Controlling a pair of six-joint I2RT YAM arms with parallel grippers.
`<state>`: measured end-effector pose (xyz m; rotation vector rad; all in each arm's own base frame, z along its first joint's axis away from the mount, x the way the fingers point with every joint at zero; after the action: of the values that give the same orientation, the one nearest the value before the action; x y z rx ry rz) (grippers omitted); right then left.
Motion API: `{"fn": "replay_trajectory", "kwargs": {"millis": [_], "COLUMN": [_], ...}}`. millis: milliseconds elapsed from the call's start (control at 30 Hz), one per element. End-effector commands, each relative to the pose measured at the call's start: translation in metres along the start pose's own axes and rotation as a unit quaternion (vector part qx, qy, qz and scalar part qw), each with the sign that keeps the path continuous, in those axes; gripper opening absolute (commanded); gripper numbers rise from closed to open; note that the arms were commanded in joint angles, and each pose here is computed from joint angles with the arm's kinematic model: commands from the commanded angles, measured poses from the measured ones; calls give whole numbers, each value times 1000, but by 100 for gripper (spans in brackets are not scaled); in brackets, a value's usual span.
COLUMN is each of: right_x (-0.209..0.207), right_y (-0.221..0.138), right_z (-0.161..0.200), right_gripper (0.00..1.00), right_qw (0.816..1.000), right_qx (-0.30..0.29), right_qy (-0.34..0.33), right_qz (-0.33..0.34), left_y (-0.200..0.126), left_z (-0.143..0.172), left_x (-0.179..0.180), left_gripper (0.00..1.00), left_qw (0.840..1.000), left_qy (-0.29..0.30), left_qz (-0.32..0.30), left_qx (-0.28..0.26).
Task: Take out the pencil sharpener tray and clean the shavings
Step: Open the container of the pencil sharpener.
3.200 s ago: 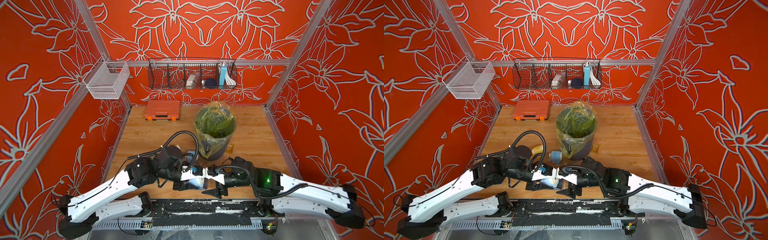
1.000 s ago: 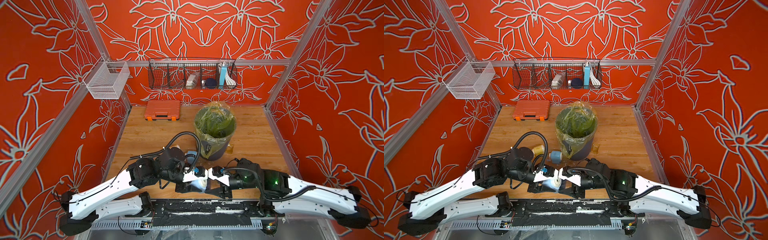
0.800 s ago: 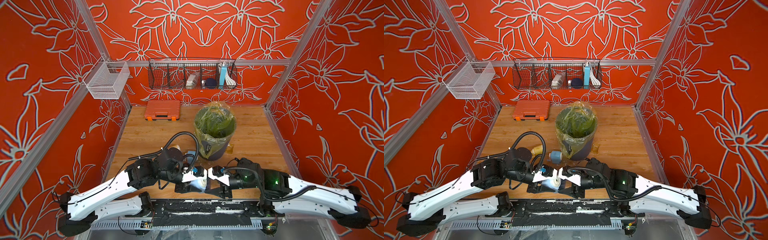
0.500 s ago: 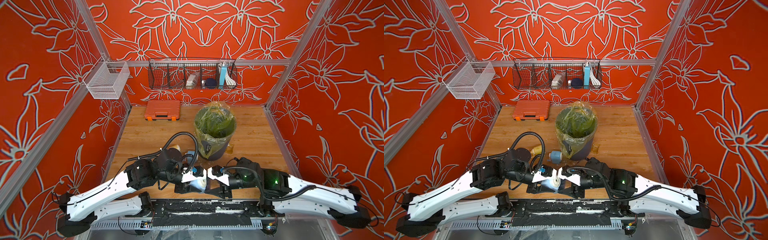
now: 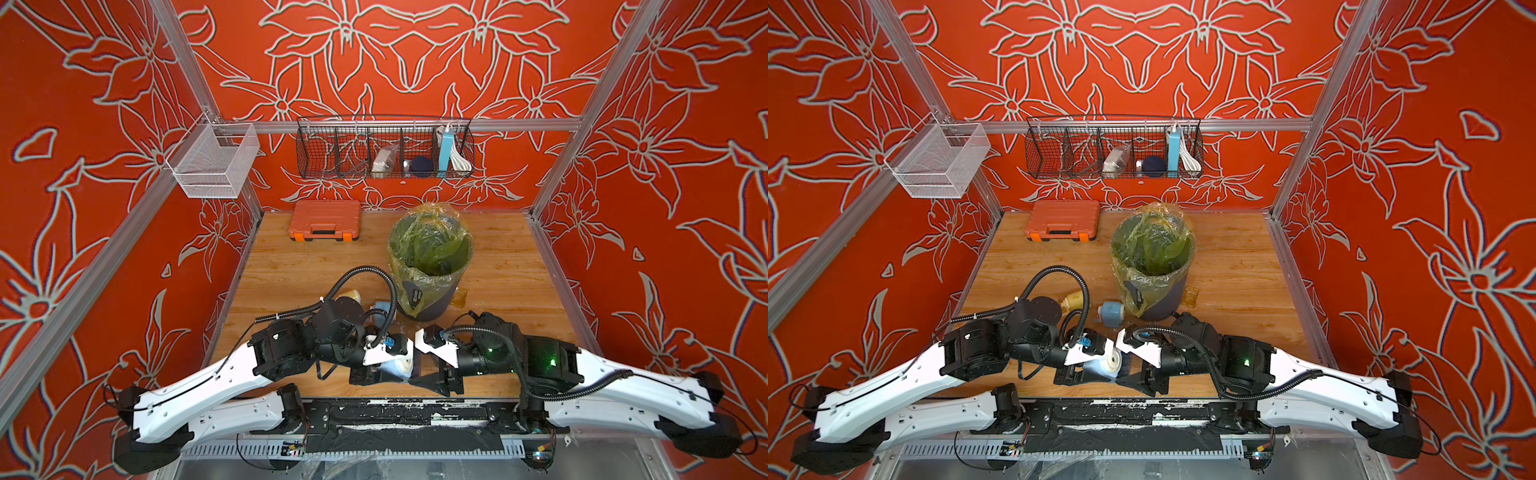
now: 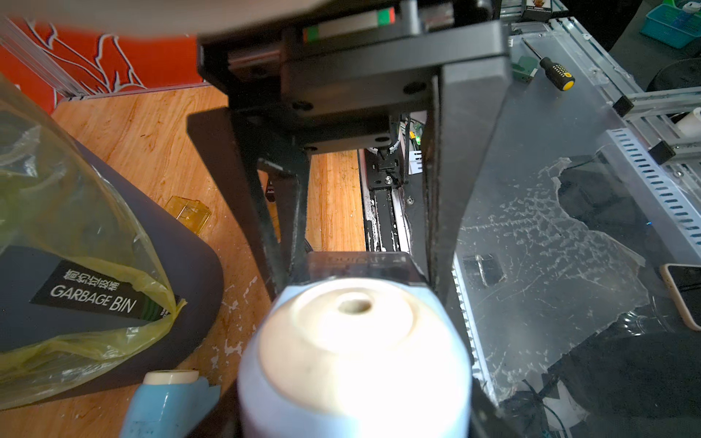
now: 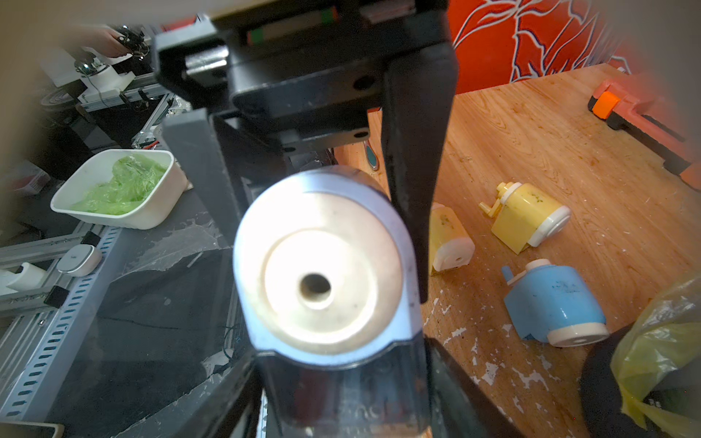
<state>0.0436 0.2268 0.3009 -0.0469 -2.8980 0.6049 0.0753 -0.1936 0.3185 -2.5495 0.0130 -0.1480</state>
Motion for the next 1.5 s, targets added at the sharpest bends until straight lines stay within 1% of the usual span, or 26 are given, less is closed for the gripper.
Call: {"fn": "replay_trajectory", "kwargs": {"millis": [0, 100, 200, 267, 300, 367, 500, 633, 767, 967, 1133, 1267, 1333, 1400, 1433, 1467], "right_x": [2, 1, 0, 0, -1, -1, -3, -6, -6, -4, -3, -3, -4, -8, -12, -17], "right_y": [-6, -5, -3, -3, -3, -4, -7, -16, -32, -50, -54, -63, -70, -78, -82, -87], "right_z": [-7, -5, -3, -3, -3, -3, -3, 0, 6, 15, 22, 27, 30, 31, 32, 32], "right_gripper": [67, 65, 61, 57, 54, 39, 1, 0, 0, 0, 0, 0, 0, 0, 0, 0], "right_qw": [1000, 1000, 1000, 1000, 1000, 1000, 999, 997, 993, 992, 993, 992, 990, 986, 982, 974], "right_qx": [-13, -10, -10, -9, -9, -11, -32, -62, -80, -68, -58, -66, -68, -59, -53, -47], "right_qy": [-2, -2, -1, -1, -1, -2, -5, -16, -38, -55, -50, -39, -31, -16, -4, 16], "right_qz": [-6, -3, 1, 2, 5, 10, 27, 51, 79, 94, 93, 103, 120, 155, 183, 223], "left_y": [-6, -6, -6, -6, -5, -5, -2, 5, 9, 13, 14, 12, 10, 9, 8, 9], "left_z": [-9, -11, -10, -10, -10, -9, -5, 2, 6, 10, 10, 12, 14, 16, 18, 19], "left_x": [0, 0, 0, 0, 0, 0, -1, -2, -4, -5, -4, -4, -4, -1, 0, 2], "left_gripper": [0, 0, 0, 0, 0, 0, 0, 0, 0, 0, 0, 0, 0, 0, 0, 0], "left_qw": [1000, 999, 999, 1000, 1000, 1000, 1000, 999, 998, 997, 998, 998, 998, 998, 998, 998], "left_qy": [17, 19, 18, 16, 16, 14, 8, -3, -11, -20, -18, -13, -12, -16, -18, -19], "left_qz": [-9, -10, -8, -8, -7, -7, 2, 26, 43, 55, 48, 37, 35, 34, 32, 31], "left_qx": [-25, -29, -27, -26, -26, -25, -7, 24, 34, 44, 41, 44, 47, 51, 53, 57]}}
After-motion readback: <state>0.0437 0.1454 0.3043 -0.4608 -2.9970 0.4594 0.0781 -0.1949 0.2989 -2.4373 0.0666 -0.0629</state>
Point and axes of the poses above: each gripper's point midway between its finger pads, its own y axis out along the fingers, its own x axis along the line the jaws close on, z = x × y, the point moved 9 cm from there along -y, back along the fingers, and after that the axes turned 2 degrees about y, right-handed, at the moved point
